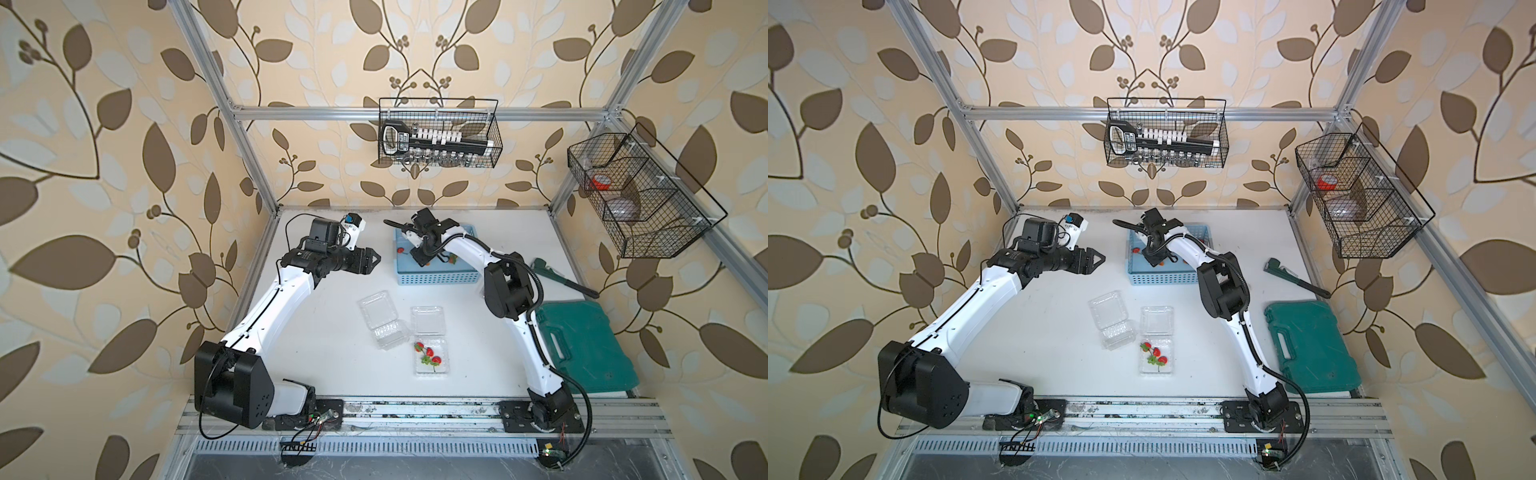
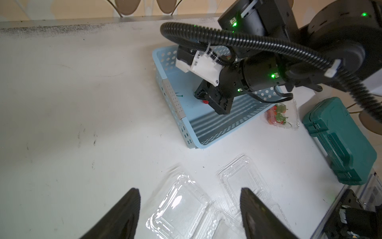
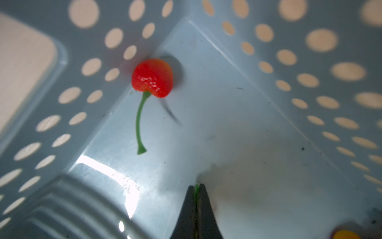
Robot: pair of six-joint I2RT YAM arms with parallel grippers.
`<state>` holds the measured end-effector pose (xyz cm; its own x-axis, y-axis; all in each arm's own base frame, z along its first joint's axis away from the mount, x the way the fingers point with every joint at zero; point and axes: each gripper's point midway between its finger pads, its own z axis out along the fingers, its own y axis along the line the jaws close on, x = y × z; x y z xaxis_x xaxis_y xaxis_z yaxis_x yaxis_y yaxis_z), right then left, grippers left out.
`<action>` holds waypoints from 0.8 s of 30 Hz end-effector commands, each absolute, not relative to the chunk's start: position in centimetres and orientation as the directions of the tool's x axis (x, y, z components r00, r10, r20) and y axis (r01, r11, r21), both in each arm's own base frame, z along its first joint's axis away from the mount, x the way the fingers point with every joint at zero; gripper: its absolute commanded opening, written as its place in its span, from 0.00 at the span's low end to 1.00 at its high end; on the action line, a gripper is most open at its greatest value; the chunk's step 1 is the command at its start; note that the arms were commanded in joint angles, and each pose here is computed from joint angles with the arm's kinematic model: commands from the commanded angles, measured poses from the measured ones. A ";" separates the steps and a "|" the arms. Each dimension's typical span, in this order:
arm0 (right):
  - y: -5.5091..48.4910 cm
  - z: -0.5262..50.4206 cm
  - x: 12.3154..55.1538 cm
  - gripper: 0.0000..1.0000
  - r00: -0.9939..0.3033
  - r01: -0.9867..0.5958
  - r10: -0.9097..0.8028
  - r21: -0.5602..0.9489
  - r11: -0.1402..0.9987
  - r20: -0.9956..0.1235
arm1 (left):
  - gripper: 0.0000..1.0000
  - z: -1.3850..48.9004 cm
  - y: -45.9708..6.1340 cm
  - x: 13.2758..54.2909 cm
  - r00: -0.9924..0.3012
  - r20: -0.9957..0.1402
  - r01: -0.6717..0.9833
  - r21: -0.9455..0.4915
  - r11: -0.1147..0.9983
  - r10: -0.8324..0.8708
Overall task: Pack strawberries into containers
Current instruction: Pick up the strawberry from the basket, then place the strawberry in the packing box.
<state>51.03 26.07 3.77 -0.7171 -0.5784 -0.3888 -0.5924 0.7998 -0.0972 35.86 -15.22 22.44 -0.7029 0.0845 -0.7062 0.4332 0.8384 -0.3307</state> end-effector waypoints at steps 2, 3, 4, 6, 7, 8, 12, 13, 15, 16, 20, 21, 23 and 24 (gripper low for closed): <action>25.6 9.1 51.8 0.00 -0.728 -0.526 -0.464 -0.024 0.850 -0.505 | 0.77 23.2 -15.6 35.4 -0.679 -0.726 0.466 -0.314 0.827 0.106; 25.3 9.7 51.9 0.00 -0.734 -0.513 -0.438 0.002 0.858 -0.519 | 0.78 23.2 -15.6 35.3 -0.679 -0.727 0.467 -0.315 0.827 0.106; 25.3 10.2 51.7 0.00 -0.734 -0.511 -0.420 0.028 0.859 -0.533 | 0.78 23.2 -15.6 35.4 -0.679 -0.727 0.466 -0.315 0.827 0.106; 25.1 11.3 51.2 0.00 -0.733 -0.503 -0.400 0.042 0.863 -0.551 | 0.78 23.3 -15.6 35.4 -0.678 -0.728 0.467 -0.315 0.826 0.106; 25.2 11.9 50.6 0.00 -0.730 -0.506 -0.399 0.046 0.861 -0.555 | 0.77 23.2 -15.6 35.3 -0.679 -0.726 0.466 -0.315 0.827 0.106; 25.2 12.6 50.0 0.00 -0.725 -0.505 -0.396 0.043 0.862 -0.564 | 0.78 23.2 -15.6 35.3 -0.680 -0.726 0.465 -0.316 0.827 0.105; 26.0 14.8 45.8 0.00 -0.693 -0.525 -0.399 0.041 0.850 -0.600 | 0.78 23.1 -15.7 35.4 -0.681 -0.725 0.465 -0.318 0.826 0.105; 26.4 15.2 43.9 0.00 -0.688 -0.541 -0.395 0.067 0.839 -0.608 | 0.78 23.2 -15.7 35.3 -0.681 -0.724 0.465 -0.318 0.826 0.104; 26.3 15.5 41.1 0.00 -0.691 -0.542 -0.385 0.086 0.836 -0.612 | 0.78 23.1 -15.6 35.3 -0.682 -0.724 0.465 -0.319 0.826 0.104; 26.3 15.8 39.4 0.00 -0.699 -0.544 -0.368 0.122 0.830 -0.613 | 0.78 23.1 -15.6 35.4 -0.682 -0.724 0.464 -0.319 0.826 0.104; 26.3 15.9 32.9 0.00 -0.711 -0.557 -0.351 0.183 0.810 -0.610 | 0.78 23.1 -15.6 35.4 -0.682 -0.724 0.462 -0.317 0.828 0.104; 26.2 15.6 30.9 0.00 -0.710 -0.559 -0.359 0.176 0.810 -0.606 | 0.78 23.1 -15.6 35.4 -0.681 -0.725 0.463 -0.316 0.828 0.104; 26.4 14.7 27.6 0.00 -0.723 -0.571 -0.374 0.198 0.797 -0.581 | 0.78 23.1 -15.6 35.4 -0.683 -0.723 0.462 -0.319 0.828 0.102; 26.6 14.2 25.9 0.00 -0.730 -0.578 -0.381 0.216 0.787 -0.567 | 0.78 23.1 -15.7 35.5 -0.685 -0.722 0.462 -0.322 0.826 0.102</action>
<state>28.88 26.20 15.67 -0.6888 -0.4013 -0.6038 -0.5981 0.7852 0.1605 35.80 -15.21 22.36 -0.7060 0.0853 -0.7030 0.4317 0.8388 -0.3318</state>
